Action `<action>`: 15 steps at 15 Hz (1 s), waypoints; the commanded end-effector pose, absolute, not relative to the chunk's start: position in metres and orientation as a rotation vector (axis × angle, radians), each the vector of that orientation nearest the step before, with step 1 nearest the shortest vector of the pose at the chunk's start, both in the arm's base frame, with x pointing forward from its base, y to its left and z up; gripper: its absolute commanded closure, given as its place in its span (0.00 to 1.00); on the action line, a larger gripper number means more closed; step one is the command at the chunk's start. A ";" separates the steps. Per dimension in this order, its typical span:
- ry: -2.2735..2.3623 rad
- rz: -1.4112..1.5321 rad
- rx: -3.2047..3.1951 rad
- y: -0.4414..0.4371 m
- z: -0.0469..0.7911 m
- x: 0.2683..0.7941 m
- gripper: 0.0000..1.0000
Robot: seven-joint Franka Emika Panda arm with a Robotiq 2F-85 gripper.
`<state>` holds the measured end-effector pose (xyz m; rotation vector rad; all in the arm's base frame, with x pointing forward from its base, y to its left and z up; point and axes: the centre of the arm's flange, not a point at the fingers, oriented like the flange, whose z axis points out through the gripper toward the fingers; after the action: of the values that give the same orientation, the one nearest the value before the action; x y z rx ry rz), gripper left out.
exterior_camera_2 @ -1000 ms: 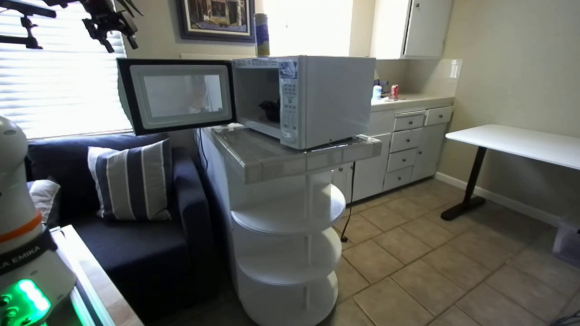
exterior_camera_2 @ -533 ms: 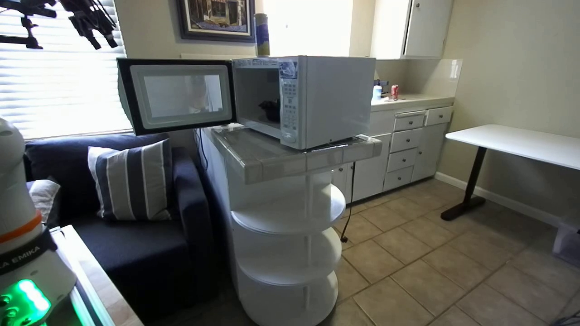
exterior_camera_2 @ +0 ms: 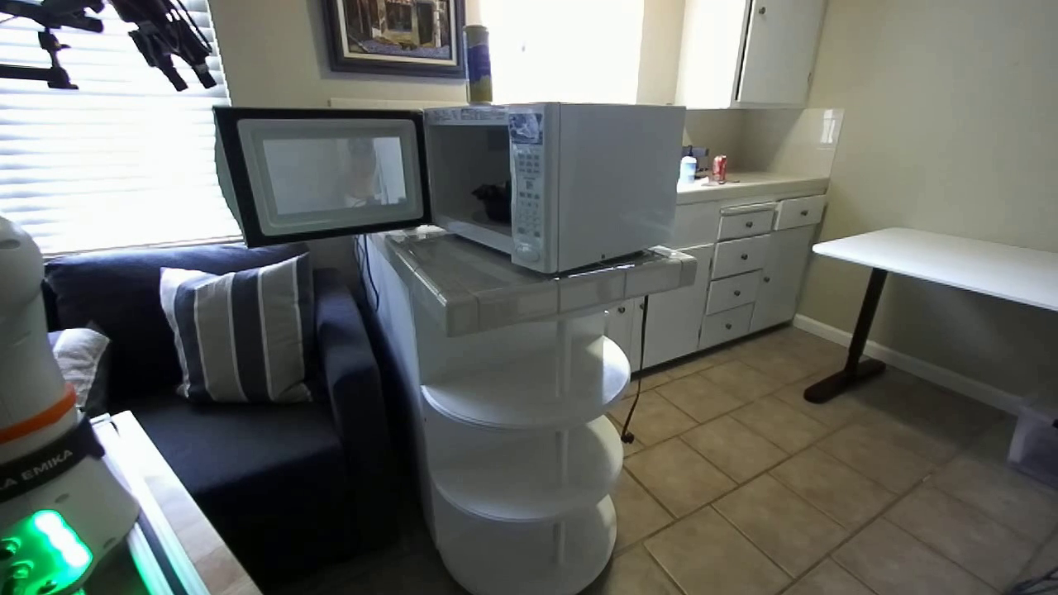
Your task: Push the microwave door closed
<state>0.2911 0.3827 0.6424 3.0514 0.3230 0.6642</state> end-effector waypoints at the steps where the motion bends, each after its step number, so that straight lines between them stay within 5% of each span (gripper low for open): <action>1: 0.262 0.658 3.049 0.397 0.643 0.296 0.00; 15: -0.225 0.695 2.980 0.446 0.617 0.304 0.00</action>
<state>0.2963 0.4286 0.6250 3.0152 -0.1488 0.7188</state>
